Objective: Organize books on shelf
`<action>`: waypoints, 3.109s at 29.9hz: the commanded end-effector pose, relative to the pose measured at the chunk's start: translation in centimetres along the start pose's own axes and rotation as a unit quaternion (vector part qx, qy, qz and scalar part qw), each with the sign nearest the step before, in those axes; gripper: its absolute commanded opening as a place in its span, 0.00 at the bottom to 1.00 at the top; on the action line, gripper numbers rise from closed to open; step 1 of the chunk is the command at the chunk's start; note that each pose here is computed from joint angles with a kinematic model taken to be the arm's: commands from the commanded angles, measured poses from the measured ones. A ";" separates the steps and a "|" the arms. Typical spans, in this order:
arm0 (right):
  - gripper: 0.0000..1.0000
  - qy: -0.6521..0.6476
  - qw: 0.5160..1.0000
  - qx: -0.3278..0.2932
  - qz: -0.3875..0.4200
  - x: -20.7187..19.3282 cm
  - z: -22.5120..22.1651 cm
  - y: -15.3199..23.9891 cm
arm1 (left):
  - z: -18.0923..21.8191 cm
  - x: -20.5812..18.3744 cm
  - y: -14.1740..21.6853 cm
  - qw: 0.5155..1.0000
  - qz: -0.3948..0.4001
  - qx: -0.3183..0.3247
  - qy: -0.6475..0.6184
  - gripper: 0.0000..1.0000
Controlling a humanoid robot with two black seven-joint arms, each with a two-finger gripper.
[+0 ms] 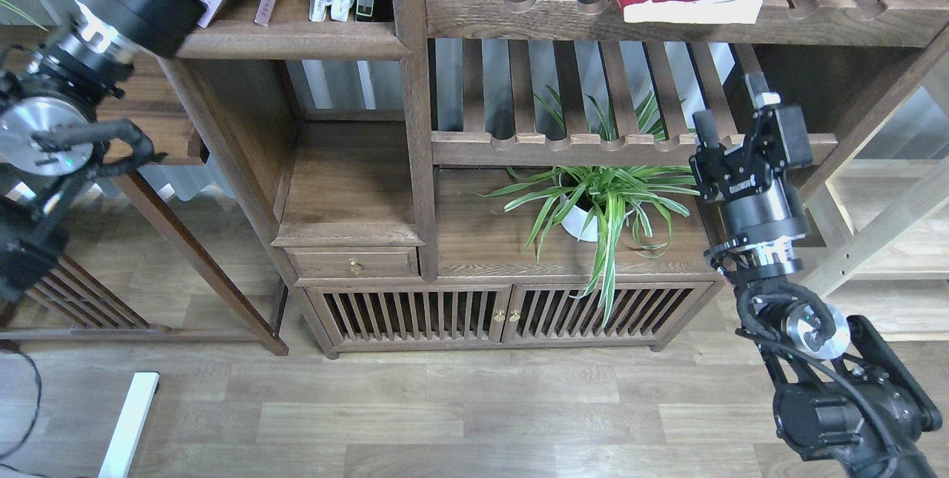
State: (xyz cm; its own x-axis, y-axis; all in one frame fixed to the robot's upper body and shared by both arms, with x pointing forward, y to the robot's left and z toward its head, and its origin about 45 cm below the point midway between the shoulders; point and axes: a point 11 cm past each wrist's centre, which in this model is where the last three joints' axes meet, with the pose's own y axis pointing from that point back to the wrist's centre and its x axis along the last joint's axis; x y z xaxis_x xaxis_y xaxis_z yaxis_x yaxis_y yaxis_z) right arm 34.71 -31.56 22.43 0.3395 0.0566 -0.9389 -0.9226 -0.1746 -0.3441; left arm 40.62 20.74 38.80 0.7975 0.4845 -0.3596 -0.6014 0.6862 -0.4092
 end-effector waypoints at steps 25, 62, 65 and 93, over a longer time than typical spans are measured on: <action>0.94 0.008 0.999 -0.033 0.034 -1.3 0.8 -3.5 | -10.5 -0.5 3.9 0.982 0.020 0.170 0.079 0.99; 0.65 0.026 0.995 -0.055 0.083 -4.6 1.5 -9.7 | -16.1 1.9 10.9 0.950 0.097 0.270 0.122 0.99; 0.60 0.027 0.995 -0.055 0.080 -4.7 1.5 -9.8 | -16.2 1.9 11.1 0.950 0.099 0.270 0.124 0.99; 0.05 0.015 0.998 -0.031 0.059 -4.9 1.4 -9.8 | -15.7 2.2 11.0 0.953 0.103 0.258 0.124 0.99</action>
State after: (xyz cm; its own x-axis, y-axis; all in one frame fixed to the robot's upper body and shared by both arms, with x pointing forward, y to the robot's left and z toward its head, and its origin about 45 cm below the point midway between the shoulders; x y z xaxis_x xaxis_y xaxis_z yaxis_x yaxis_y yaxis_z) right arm 41.89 -28.59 30.25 0.2260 -0.0033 -0.9741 -0.9445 -0.2455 -0.2183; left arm 34.81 20.77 20.35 0.5949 0.5380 -0.5972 -0.5833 0.8001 0.1397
